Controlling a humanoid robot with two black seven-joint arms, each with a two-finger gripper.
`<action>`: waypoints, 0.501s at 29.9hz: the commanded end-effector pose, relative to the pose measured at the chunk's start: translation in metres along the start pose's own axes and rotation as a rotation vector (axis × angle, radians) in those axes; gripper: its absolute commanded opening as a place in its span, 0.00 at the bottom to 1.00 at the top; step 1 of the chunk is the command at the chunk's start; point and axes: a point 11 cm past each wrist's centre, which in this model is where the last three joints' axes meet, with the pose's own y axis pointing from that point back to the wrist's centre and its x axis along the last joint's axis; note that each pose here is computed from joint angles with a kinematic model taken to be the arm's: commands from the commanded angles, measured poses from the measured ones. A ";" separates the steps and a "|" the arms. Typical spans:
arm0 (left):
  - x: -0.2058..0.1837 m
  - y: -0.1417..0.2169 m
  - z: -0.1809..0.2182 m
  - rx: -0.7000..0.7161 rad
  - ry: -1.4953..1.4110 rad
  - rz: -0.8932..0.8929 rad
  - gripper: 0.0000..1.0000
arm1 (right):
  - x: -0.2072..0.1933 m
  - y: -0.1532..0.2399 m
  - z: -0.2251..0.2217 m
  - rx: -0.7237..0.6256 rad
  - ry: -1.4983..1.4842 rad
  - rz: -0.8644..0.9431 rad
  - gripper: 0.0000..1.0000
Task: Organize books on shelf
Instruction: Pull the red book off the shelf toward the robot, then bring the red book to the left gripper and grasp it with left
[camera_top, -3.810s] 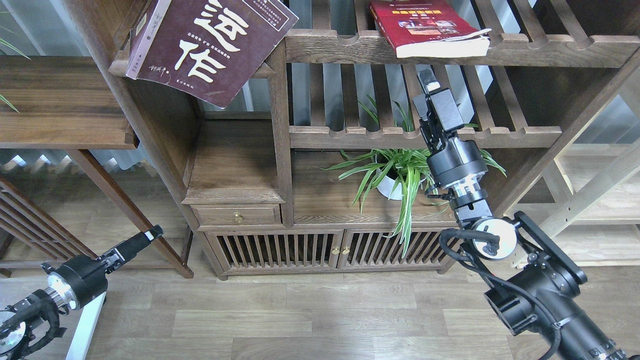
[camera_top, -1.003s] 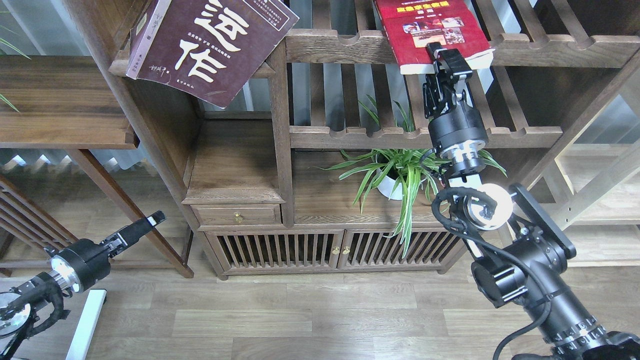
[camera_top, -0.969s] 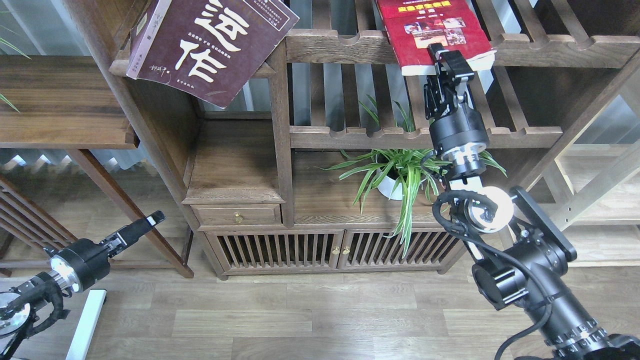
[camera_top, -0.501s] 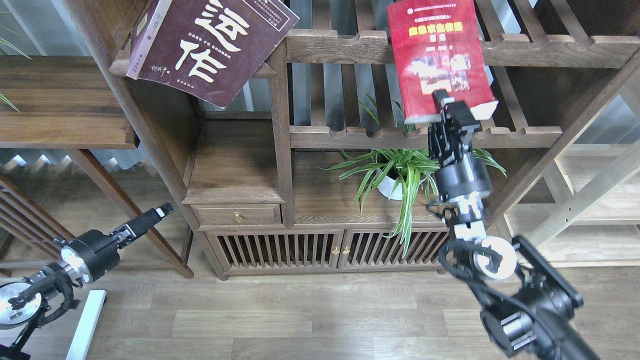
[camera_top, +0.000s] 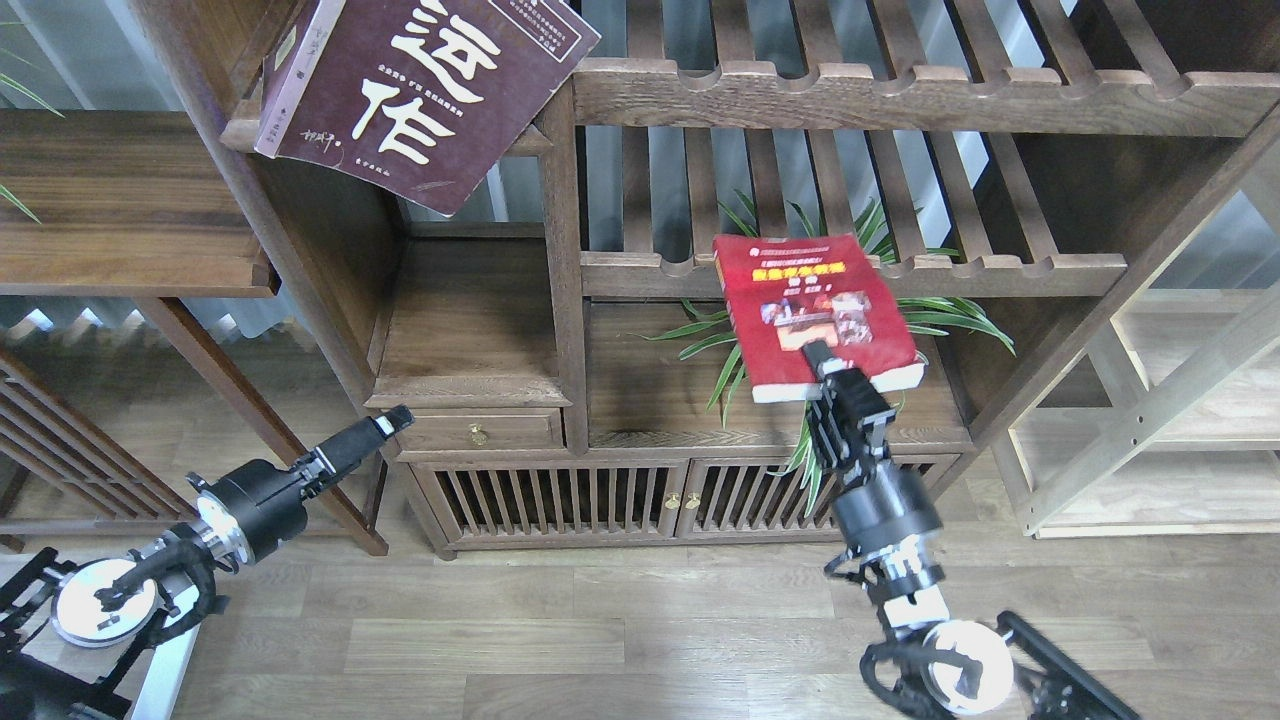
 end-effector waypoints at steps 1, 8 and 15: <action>0.000 -0.003 -0.013 0.021 0.019 -0.005 0.80 | 0.002 0.004 0.017 -0.015 -0.022 0.005 0.14; -0.015 -0.019 -0.069 0.060 0.260 -0.095 0.78 | 0.008 0.019 0.062 -0.097 -0.057 0.028 0.14; -0.031 -0.025 -0.079 0.054 0.392 -0.165 0.78 | 0.007 0.026 0.098 -0.161 -0.087 0.031 0.14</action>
